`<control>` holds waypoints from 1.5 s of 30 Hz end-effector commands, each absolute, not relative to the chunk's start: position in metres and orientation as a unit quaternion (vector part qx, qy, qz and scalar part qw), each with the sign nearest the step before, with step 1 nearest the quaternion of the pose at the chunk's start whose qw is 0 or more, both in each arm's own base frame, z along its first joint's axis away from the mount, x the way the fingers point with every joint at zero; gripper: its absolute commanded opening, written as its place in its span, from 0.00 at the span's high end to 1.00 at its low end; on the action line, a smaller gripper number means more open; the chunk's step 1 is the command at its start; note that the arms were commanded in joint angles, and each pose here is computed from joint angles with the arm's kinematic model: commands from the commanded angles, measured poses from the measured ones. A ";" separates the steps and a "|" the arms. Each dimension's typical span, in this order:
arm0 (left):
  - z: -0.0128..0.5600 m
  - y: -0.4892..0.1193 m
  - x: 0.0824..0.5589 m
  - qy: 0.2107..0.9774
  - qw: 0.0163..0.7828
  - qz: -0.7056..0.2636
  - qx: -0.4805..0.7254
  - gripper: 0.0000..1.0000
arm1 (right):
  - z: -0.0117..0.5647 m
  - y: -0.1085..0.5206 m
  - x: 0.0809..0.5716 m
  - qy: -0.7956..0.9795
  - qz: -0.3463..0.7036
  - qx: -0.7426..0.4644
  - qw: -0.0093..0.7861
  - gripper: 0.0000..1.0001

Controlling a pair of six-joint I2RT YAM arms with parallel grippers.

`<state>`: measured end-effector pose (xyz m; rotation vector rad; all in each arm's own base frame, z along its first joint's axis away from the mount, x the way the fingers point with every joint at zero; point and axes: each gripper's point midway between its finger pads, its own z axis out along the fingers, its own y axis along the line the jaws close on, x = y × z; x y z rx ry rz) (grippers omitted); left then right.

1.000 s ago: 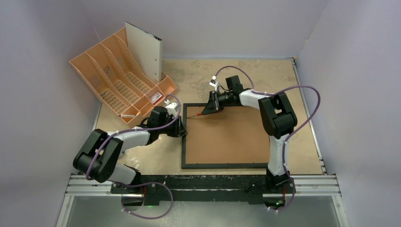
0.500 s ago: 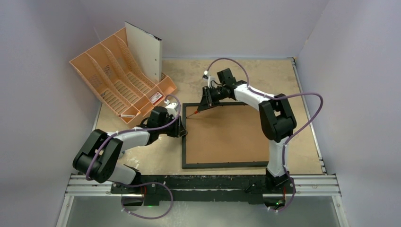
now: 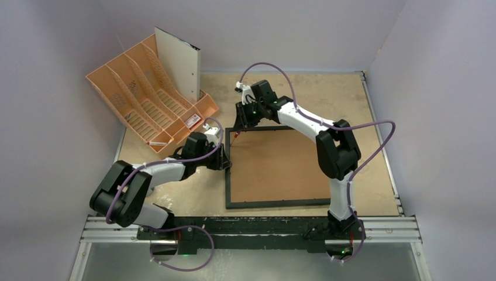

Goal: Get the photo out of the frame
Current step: Release the photo frame item from the photo frame.

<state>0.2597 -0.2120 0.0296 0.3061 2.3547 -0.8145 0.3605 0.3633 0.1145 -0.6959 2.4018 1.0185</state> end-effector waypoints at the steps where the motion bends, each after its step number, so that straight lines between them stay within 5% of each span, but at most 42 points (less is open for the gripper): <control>1: 0.011 -0.210 0.243 0.898 0.290 -0.300 0.138 0.85 | 0.117 0.394 0.327 0.862 0.378 -0.280 0.187 1.00; 16: 0.012 -0.204 0.243 0.902 0.295 -0.287 0.132 0.86 | 0.155 0.410 0.331 0.867 0.320 -0.290 0.249 1.00; 34: 0.023 -0.203 0.242 0.900 0.302 -0.285 0.133 0.83 | 0.198 0.276 0.334 0.879 0.309 -0.130 0.339 1.00; 45: 0.042 -0.213 0.247 0.889 0.306 -0.304 0.151 0.71 | 0.185 0.109 0.347 0.896 0.205 0.100 0.381 1.00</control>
